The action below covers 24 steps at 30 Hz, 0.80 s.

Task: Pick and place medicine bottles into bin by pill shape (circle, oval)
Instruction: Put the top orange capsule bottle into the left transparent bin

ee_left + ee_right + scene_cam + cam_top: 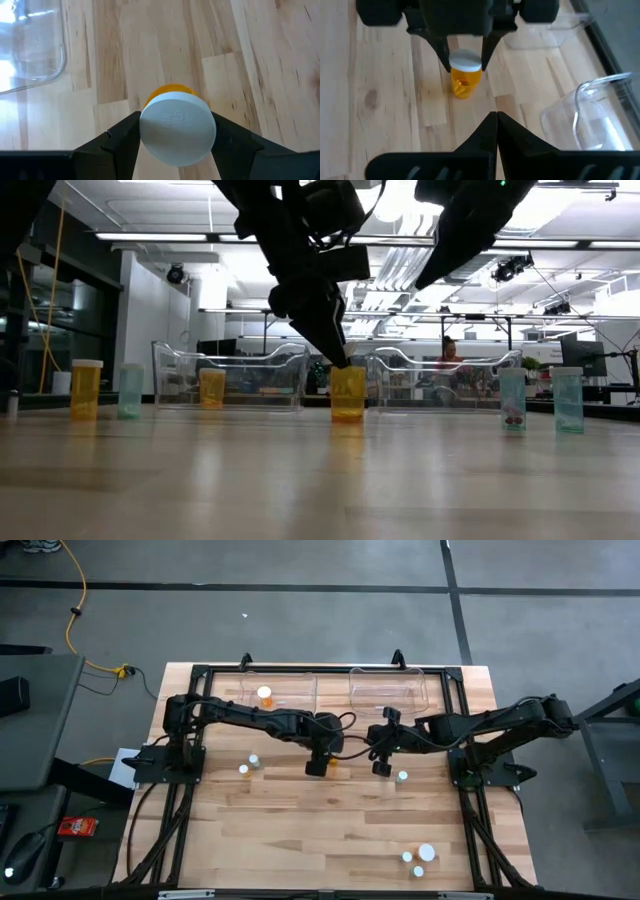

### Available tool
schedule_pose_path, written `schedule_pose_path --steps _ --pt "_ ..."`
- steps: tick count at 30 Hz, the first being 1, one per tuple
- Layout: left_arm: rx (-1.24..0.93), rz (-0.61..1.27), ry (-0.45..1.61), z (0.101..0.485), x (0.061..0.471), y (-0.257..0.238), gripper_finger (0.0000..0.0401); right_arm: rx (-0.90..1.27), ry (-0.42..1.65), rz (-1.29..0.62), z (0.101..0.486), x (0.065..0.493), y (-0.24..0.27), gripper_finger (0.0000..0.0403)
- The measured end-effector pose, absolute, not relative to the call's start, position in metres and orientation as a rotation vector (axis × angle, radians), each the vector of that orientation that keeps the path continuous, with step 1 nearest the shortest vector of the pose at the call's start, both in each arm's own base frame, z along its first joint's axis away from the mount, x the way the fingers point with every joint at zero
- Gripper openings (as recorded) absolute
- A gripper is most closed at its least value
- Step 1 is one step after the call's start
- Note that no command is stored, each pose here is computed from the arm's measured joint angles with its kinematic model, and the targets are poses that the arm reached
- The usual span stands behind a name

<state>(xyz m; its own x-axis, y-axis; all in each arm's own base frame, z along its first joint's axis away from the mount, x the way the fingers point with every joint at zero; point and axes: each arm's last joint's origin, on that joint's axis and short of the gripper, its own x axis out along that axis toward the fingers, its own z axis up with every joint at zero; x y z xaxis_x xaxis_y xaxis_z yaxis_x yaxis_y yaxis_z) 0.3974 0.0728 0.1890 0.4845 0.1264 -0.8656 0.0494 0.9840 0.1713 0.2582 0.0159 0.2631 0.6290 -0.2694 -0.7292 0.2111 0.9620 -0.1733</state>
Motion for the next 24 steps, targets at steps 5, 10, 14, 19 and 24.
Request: schedule_pose_path --steps 5,10,14,19,24 --pt "0.182 0.044 1.07 0.189 0.397 0.072 0.0198 -0.022 0.964 -0.284 0.229 0.281 0.007 0.0" --pt "0.183 0.037 1.079 0.188 0.397 0.069 0.0198 -0.022 0.968 -0.295 0.195 0.311 -0.009 0.0" --pt "0.184 0.033 1.1 0.187 0.395 0.069 0.0198 0.003 1.003 -0.301 0.181 0.315 -0.02 0.0" --pt "0.184 0.032 1.095 0.187 0.396 0.068 0.0198 0.078 0.9 -0.274 0.165 0.294 -0.02 0.0" --pt "0.185 0.032 1.092 0.187 0.396 0.068 0.0198 0.256 0.673 -0.27 0.147 0.271 -0.019 0.0"
